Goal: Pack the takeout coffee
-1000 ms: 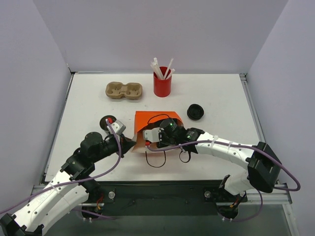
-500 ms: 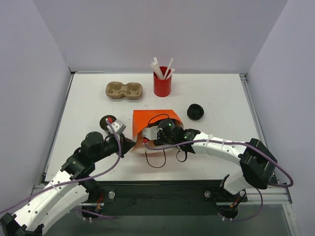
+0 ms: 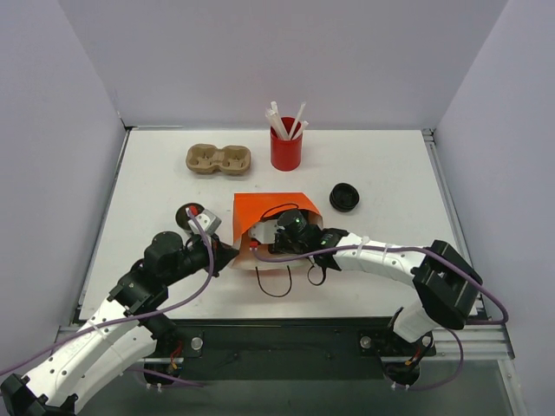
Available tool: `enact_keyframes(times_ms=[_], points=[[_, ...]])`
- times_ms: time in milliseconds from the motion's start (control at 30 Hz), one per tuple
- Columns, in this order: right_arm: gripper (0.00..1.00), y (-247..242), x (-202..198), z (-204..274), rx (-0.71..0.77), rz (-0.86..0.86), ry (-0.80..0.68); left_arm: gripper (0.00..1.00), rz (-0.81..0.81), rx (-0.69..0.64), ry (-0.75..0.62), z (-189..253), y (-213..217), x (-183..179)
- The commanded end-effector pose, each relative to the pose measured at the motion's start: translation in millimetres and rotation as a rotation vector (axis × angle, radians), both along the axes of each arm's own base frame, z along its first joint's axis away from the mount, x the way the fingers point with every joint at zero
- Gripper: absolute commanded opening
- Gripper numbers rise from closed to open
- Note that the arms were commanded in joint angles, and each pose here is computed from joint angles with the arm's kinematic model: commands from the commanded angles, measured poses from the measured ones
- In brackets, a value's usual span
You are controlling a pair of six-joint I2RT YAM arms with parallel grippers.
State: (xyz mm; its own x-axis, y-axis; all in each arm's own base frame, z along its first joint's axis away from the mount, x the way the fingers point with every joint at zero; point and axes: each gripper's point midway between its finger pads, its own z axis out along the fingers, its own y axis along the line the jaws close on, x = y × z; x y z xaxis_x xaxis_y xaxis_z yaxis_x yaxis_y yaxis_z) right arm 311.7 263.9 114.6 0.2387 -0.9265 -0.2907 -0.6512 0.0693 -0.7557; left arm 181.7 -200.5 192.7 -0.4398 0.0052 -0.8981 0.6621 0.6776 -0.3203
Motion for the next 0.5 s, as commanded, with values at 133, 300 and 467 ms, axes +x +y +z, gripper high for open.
enact_keyframes(times_ms=[133, 300, 467], points=[[0.61, -20, 4, -29, -0.035, -0.106, 0.05, 0.0, -0.004, -0.05, -0.021, 27, 0, -5], [0.78, -17, 3, -13, 0.0, -0.104, 0.048, 0.0, 0.016, -0.048, -0.015, 30, 0, -1], [0.94, -13, -2, 3, 0.029, -0.087, 0.083, 0.0, 0.024, -0.033, -0.005, 30, -1, 3]])
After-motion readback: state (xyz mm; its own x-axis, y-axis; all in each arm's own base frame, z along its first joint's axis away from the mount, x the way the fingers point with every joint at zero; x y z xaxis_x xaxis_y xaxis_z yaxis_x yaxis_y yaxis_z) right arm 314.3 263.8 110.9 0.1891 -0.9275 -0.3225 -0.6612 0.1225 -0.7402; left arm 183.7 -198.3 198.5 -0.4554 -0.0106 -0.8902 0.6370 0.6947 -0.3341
